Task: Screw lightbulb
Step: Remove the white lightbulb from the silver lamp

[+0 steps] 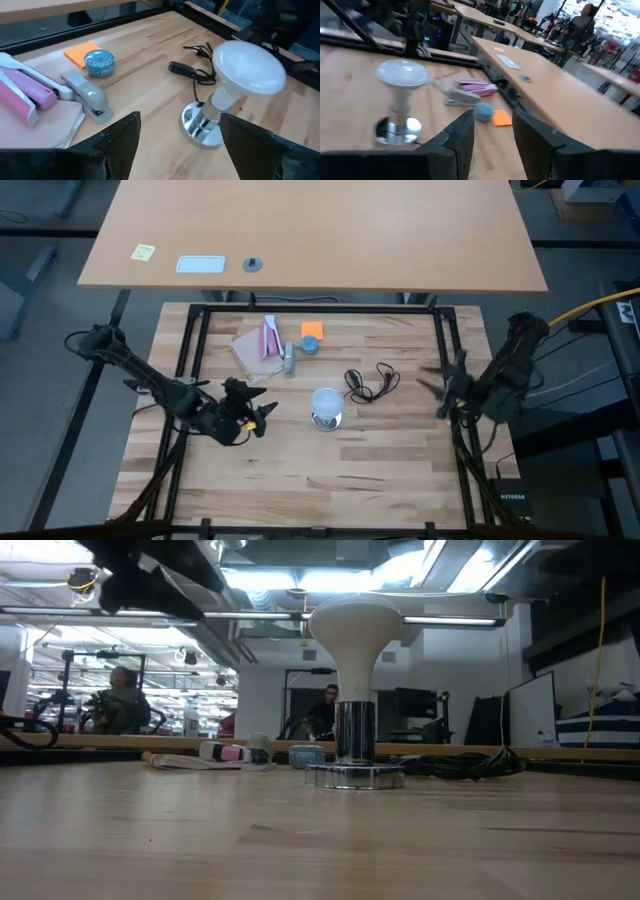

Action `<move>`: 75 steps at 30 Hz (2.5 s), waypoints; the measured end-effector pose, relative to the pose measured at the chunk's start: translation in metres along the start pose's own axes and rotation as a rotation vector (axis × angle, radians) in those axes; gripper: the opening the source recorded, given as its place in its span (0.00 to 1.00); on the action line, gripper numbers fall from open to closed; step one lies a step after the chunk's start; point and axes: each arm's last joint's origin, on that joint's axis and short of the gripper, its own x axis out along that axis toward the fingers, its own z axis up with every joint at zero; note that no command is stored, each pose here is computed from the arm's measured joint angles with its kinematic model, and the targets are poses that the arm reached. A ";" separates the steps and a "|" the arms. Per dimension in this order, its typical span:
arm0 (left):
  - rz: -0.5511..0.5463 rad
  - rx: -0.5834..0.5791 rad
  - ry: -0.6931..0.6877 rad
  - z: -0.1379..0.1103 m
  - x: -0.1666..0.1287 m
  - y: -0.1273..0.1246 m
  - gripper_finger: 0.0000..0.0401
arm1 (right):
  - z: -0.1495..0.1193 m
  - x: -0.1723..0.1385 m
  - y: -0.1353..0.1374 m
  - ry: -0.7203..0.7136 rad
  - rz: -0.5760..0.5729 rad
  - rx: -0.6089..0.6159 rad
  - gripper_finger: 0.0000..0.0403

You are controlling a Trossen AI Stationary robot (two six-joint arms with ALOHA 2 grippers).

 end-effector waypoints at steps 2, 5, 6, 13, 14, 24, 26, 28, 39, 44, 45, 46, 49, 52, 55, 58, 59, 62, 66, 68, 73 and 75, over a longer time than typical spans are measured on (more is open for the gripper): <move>0.013 -0.016 -0.006 -0.002 0.007 -0.002 0.66 | -0.014 0.005 0.014 -0.013 0.022 0.058 0.34; 0.023 -0.037 -0.015 -0.003 0.014 -0.005 0.66 | -0.031 0.011 0.029 -0.024 0.042 0.107 0.34; 0.024 -0.039 -0.016 -0.003 0.015 -0.005 0.66 | -0.037 0.012 0.033 -0.026 0.042 0.114 0.34; 0.028 -0.024 -0.013 -0.005 0.017 -0.006 0.66 | -0.057 0.022 0.053 -0.034 -0.015 0.241 0.34; 0.028 -0.017 -0.012 -0.005 0.017 -0.006 0.66 | -0.059 0.024 0.055 -0.028 -0.028 0.250 0.34; 0.018 0.035 -0.004 -0.006 0.016 -0.007 0.66 | -0.070 0.061 0.074 0.079 -0.019 0.278 0.34; 0.017 0.056 -0.004 -0.006 0.016 -0.007 0.66 | -0.071 0.068 0.075 0.090 -0.018 0.294 0.34; 0.016 0.079 -0.001 -0.006 0.016 -0.007 0.66 | -0.072 0.073 0.075 0.105 -0.013 0.301 0.34; 0.014 0.092 0.005 -0.007 0.016 -0.007 0.66 | -0.076 0.095 0.064 0.193 0.078 0.355 0.35; 0.018 0.095 0.006 -0.006 0.016 -0.006 0.66 | -0.077 0.103 0.058 0.226 0.131 0.341 0.45; 0.018 0.096 0.006 -0.006 0.016 -0.006 0.66 | -0.077 0.104 0.057 0.227 0.126 0.336 0.48; 0.018 0.096 0.006 -0.006 0.016 -0.006 0.66 | -0.077 0.105 0.055 0.226 0.118 0.333 0.51; 0.018 0.096 0.006 -0.006 0.016 -0.006 0.66 | -0.076 0.109 0.051 0.213 0.102 0.336 0.58; 0.018 0.088 0.006 -0.006 0.016 -0.006 0.66 | -0.073 0.111 0.050 0.189 0.136 0.343 0.61; 0.021 0.085 0.008 -0.010 0.020 -0.009 0.66 | -0.072 0.111 0.051 0.178 0.155 0.324 0.61; 0.024 0.082 0.012 -0.022 0.029 -0.016 0.66 | -0.072 0.111 0.050 0.178 0.145 0.325 0.59; 0.020 0.073 0.009 -0.026 0.032 -0.019 0.66 | -0.072 0.111 0.050 0.177 0.126 0.323 0.59; -0.004 0.078 -0.015 -0.037 0.045 -0.031 0.66 | -0.072 0.112 0.048 0.170 0.078 0.320 0.57; -0.021 0.089 -0.055 -0.052 0.067 -0.043 0.66 | -0.072 0.112 0.048 0.167 0.059 0.319 0.56; -0.025 0.096 -0.079 -0.060 0.078 -0.047 0.66 | -0.072 0.112 0.048 0.167 0.059 0.319 0.56; -0.029 0.122 -0.140 -0.074 0.106 -0.052 0.66 | -0.073 0.112 0.049 0.180 0.083 0.315 0.56; -0.034 0.136 -0.159 -0.078 0.113 -0.053 0.66 | -0.076 0.113 0.050 0.194 0.083 0.305 0.56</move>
